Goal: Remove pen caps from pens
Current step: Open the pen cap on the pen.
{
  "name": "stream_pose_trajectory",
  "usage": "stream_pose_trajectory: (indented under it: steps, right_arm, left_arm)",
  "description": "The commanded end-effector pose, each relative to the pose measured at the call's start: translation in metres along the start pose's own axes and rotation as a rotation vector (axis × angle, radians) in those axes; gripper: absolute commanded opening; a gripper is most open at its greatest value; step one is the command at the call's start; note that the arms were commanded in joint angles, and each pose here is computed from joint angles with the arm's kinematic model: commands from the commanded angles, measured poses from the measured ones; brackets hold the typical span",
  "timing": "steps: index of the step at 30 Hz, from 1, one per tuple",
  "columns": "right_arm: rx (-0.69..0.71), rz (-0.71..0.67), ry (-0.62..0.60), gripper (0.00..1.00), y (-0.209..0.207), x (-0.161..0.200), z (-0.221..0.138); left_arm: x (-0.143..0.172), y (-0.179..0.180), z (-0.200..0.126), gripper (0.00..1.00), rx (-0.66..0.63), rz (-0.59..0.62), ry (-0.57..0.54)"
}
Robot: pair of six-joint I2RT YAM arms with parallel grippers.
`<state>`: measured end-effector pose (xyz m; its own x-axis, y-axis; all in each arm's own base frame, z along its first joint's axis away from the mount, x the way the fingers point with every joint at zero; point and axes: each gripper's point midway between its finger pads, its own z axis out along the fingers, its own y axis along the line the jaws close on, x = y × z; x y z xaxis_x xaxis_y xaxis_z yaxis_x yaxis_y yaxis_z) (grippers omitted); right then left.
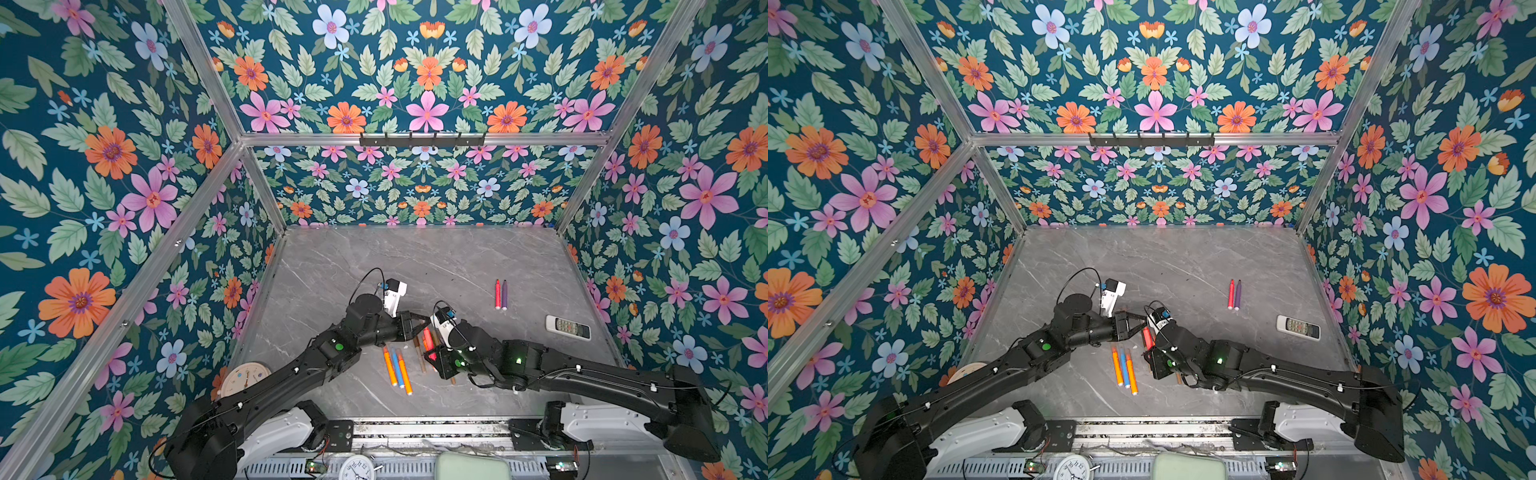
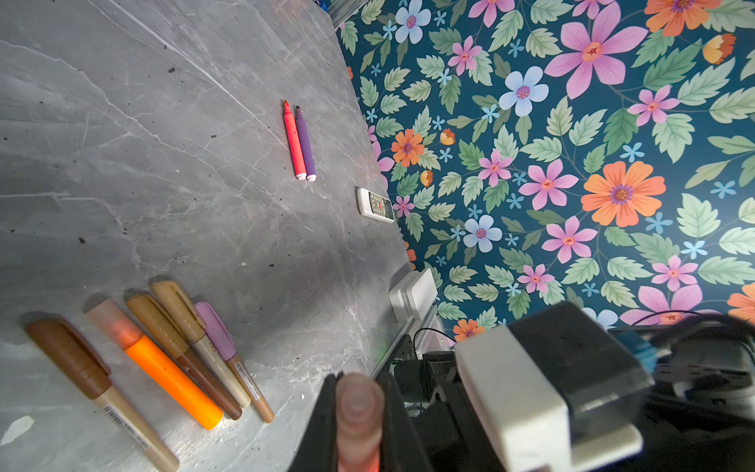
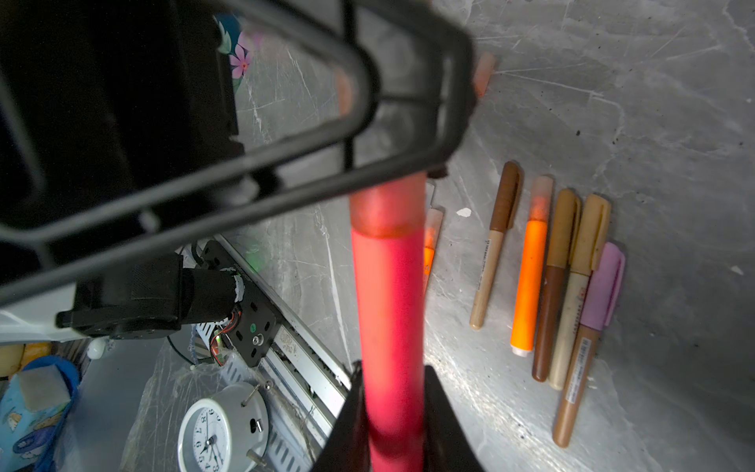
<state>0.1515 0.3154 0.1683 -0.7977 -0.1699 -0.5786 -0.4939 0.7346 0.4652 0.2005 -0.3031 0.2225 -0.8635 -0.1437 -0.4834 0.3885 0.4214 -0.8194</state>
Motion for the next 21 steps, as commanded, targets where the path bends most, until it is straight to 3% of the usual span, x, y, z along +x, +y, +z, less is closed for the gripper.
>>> stream_pose_trajectory:
  steps: [1, 9, 12, 17, 21]
  right_arm:
    - [-0.016, 0.010, -0.012, 0.00, 0.004, -0.004, 0.000]
    - [-0.011, 0.004, -0.003, 0.00, 0.001, 0.000, 0.002]
    - [-0.021, 0.002, 0.020, 0.00, 0.002, 0.006, 0.006]
    - [-0.020, -0.004, 0.050, 0.00, 0.004, 0.020, 0.011]
    - [0.001, 0.018, 0.055, 0.00, -0.006, 0.029, 0.011]
  left_arm:
    - [-0.004, -0.012, -0.001, 0.00, 0.054, 0.007, -0.014]
    - [-0.021, -0.005, -0.006, 0.00, -0.016, 0.074, -0.076]
    - [-0.052, 0.012, -0.010, 0.00, -0.116, 0.109, -0.092]
    - [-0.121, 0.024, -0.035, 0.00, -0.083, 0.054, -0.212]
    - [-0.149, 0.012, -0.046, 0.00, -0.033, 0.063, -0.240]
